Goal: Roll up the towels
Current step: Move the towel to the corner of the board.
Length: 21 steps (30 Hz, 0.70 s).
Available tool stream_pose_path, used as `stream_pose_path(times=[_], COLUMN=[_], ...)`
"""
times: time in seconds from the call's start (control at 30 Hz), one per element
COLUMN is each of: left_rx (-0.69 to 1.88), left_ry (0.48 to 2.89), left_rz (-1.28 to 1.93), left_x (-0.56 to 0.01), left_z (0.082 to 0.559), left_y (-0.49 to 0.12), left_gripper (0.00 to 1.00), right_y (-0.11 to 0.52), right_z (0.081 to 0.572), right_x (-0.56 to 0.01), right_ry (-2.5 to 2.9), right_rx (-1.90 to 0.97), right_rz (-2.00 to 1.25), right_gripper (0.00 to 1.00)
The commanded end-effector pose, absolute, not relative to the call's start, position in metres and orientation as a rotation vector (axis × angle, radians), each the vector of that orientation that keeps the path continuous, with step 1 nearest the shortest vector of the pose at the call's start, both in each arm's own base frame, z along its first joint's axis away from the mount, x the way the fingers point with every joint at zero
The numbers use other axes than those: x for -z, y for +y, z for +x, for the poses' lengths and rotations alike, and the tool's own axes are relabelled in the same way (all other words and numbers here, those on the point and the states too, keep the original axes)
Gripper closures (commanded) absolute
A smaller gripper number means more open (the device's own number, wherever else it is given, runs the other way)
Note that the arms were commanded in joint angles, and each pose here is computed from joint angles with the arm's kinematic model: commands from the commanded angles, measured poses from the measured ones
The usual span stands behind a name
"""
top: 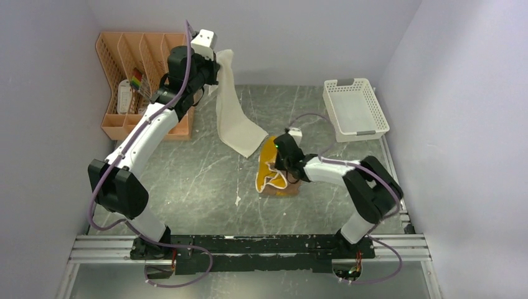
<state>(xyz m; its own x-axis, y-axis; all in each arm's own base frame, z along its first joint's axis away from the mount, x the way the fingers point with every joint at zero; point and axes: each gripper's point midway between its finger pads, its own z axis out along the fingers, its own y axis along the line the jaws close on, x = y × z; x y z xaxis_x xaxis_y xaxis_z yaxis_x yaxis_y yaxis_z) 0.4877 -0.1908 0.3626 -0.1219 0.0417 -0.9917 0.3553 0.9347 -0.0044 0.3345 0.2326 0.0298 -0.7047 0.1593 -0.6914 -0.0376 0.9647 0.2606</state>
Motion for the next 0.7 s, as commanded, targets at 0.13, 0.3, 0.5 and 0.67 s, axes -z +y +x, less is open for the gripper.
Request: stream_pose_path(times=[0.13, 0.3, 0.5, 0.67], left_rx=[0.296, 0.331, 0.365, 0.349], left_ry=[1.629, 1.624, 1.63, 1.647], left_rz=[0.319, 0.312, 0.306, 0.31], left_x=[-0.375, -0.376, -0.372, -0.369], left_z=[0.483, 0.483, 0.484, 0.484], left_y=[-0.192, -0.193, -0.196, -0.193], left_gripper=[0.93, 0.93, 0.93, 0.93], right_y=[0.047, -0.051, -0.059, -0.107], right_z=[0.3, 0.257, 0.238, 0.193], right_x=[-0.092, -0.174, -0.19, -0.247], right_ry=[2.204, 1.865, 1.848, 1.56], right_rx=[0.009, 0.226, 0.256, 0.475], right_rz=[0.638, 0.972, 0.999, 1.153], right_gripper=[1.0, 1.0, 1.0, 1.0])
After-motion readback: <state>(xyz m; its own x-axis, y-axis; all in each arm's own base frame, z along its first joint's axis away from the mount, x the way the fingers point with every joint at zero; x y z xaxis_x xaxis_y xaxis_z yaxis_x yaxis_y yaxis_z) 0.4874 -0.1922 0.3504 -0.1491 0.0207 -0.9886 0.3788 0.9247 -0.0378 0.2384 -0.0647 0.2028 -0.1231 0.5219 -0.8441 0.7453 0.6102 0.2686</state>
